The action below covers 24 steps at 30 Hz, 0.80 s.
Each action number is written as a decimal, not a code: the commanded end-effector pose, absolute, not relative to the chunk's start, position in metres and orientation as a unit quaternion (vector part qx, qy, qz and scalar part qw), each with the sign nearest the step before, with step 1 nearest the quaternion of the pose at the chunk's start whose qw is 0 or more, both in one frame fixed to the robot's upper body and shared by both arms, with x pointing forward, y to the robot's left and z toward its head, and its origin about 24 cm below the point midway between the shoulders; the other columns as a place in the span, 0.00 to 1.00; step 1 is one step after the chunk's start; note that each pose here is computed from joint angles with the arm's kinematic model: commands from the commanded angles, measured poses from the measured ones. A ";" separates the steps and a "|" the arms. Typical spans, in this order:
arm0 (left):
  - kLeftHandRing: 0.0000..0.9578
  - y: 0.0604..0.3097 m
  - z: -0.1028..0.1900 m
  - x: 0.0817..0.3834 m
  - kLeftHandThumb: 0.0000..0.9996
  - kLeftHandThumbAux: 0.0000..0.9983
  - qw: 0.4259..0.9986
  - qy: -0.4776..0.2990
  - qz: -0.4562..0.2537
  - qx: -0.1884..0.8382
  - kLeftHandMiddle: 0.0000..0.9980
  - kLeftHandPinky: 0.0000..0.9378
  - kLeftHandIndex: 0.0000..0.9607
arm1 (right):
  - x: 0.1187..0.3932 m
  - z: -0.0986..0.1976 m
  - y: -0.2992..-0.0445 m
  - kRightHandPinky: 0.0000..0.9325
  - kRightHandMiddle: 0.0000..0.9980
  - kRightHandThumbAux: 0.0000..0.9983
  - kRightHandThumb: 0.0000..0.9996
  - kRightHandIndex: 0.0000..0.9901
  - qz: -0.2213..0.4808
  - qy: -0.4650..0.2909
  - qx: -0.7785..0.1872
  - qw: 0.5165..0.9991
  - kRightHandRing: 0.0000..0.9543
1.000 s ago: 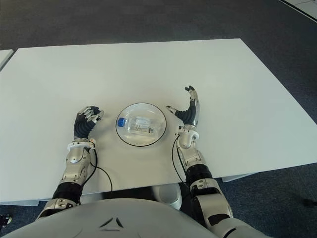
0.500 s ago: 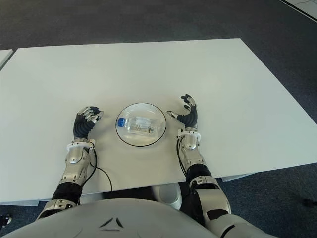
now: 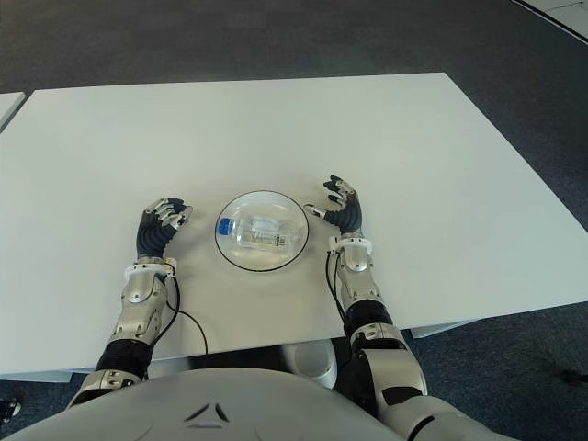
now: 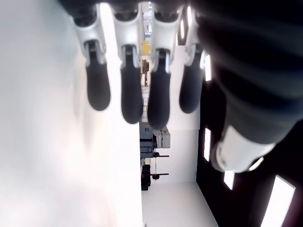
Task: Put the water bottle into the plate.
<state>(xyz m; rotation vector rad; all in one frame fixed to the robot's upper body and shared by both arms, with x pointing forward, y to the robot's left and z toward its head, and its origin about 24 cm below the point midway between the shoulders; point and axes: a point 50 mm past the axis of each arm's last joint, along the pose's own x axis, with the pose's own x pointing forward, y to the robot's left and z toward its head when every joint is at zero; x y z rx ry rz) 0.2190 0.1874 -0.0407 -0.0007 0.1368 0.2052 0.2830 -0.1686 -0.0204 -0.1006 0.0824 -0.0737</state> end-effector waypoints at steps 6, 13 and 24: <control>0.50 0.188 -0.062 0.203 0.71 0.72 0.986 0.133 0.103 -0.006 0.51 0.50 0.45 | 0.261 -0.046 -0.161 0.50 0.41 1.00 0.13 0.41 -0.027 0.120 -0.025 0.992 0.46; 0.51 0.188 -0.062 0.203 0.71 0.72 0.986 0.134 0.104 -0.006 0.51 0.50 0.45 | 0.257 -0.047 -0.158 0.50 0.41 1.00 0.15 0.40 -0.024 0.132 -0.017 0.991 0.46; 0.49 0.188 -0.061 0.204 0.71 0.72 0.986 0.132 0.100 -0.004 0.50 0.49 0.45 | 0.255 -0.051 -0.155 0.50 0.43 1.00 0.20 0.40 -0.012 0.144 -0.009 0.989 0.48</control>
